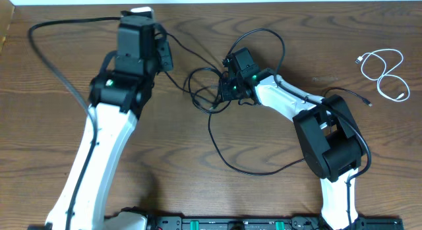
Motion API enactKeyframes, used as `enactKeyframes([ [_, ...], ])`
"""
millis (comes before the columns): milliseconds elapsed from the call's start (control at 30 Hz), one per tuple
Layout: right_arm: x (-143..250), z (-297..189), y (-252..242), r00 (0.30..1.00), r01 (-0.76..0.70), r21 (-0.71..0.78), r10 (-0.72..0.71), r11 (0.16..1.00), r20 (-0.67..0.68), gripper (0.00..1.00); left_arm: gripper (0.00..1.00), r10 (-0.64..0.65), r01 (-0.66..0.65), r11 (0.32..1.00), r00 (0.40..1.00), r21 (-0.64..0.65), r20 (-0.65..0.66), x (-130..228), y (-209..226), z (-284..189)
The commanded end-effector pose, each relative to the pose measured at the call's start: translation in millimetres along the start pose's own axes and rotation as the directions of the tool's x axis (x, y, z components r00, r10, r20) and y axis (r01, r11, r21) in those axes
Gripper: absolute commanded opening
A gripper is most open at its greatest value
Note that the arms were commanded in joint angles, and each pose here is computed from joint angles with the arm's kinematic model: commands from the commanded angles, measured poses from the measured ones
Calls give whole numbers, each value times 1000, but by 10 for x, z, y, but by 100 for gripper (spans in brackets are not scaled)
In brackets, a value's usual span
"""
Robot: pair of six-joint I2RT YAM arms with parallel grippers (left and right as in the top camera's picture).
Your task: Untangle cables
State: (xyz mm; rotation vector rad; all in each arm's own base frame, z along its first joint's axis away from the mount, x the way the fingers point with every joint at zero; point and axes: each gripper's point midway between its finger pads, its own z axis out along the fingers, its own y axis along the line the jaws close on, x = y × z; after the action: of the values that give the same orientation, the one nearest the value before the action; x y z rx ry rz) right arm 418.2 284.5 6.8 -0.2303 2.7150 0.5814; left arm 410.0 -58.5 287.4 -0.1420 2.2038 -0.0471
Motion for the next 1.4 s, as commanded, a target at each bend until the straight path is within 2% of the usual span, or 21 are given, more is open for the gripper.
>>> enactKeyframes([
  [0,114,89,-172,999,-11,53,13,999,-32,38,7,-46,47,999,992,-1,120,-296,85,-372],
  [233,113,89,-171,999,-10,53,12,999,-31,45,7,-99,93,995,939,33,330,-714,162,-982],
  [400,113,89,-171,999,-11,53,12,999,-31,58,7,-143,143,989,864,36,483,-999,284,-1411],
  [667,113,89,-172,999,-11,53,12,999,-31,69,7,-221,180,975,703,131,676,-1384,343,-2088],
  [700,113,89,-171,999,-11,53,12,999,-31,73,7,-241,183,970,654,159,717,-1476,353,-2248],
  [900,113,89,-172,999,-10,53,12,999,-31,89,7,-289,224,954,514,199,807,-1697,450,-2589],
  [1000,113,89,-172,999,-11,53,12,999,-31,92,7,-292,245,951,499,190,816,-1710,495,-2606],
  [1233,113,88,-174,999,-11,54,12,998,-31,98,7,-273,244,956,549,161,790,-1683,457,-2376],
  [1300,101,85,-225,1000,-14,84,16,996,-22,99,7,-281,244,954,521,175,806,-1756,442,-2391],
  [1367,97,76,-312,998,-56,132,58,990,-9,99,7,-291,255,948,461,190,838,-1859,468,-2481],
])
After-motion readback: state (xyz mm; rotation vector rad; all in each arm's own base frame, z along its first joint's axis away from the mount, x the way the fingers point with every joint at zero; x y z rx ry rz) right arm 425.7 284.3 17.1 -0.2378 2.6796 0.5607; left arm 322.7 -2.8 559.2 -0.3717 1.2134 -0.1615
